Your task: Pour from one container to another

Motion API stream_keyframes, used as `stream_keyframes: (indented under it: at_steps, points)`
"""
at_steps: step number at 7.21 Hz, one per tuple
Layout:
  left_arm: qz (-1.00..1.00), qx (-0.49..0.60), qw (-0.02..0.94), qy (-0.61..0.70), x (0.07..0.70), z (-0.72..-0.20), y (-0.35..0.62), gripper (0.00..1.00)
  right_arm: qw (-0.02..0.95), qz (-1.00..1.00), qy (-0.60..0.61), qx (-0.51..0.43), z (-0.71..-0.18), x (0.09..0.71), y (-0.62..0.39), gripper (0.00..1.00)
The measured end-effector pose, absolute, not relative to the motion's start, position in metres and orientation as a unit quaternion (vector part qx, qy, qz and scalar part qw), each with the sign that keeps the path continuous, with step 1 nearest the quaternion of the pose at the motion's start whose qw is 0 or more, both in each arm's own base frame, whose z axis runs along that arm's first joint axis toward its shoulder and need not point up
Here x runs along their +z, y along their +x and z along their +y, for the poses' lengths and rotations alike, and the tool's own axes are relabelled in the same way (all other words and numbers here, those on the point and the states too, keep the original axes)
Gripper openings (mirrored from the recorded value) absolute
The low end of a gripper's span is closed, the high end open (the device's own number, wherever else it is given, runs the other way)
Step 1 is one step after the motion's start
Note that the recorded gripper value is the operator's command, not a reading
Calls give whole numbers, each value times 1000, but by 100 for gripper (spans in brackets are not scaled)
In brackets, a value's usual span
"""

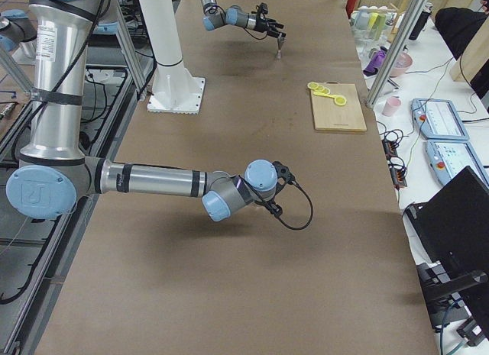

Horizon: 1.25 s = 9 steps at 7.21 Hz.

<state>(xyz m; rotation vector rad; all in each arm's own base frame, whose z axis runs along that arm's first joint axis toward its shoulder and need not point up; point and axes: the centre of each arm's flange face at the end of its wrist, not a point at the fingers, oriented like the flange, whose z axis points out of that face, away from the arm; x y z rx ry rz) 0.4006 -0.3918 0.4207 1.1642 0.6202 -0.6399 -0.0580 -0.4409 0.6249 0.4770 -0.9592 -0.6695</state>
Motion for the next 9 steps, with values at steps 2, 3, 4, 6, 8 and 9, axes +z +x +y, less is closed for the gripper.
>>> stream_keyframes:
  at_steps: [2,3,4,6,8,9]
  points:
    - [281,-300,745,525,435,-396,415,97,808,-455,216,-304,-438,628,-61,100]
    - [280,-302,746,523,441,-397,420,97,809,-459,214,-299,-436,629,-72,100]
    - [279,-304,747,522,447,-399,424,97,810,-459,220,-291,-433,630,-88,100]
    - [274,-305,749,520,454,-402,434,97,805,-468,245,-271,-424,642,-116,100]
    - [270,-302,752,520,460,-404,442,97,799,-466,274,-264,-419,645,-128,100]
    - [267,-300,754,520,464,-404,444,97,797,-459,292,-262,-416,645,-135,100]
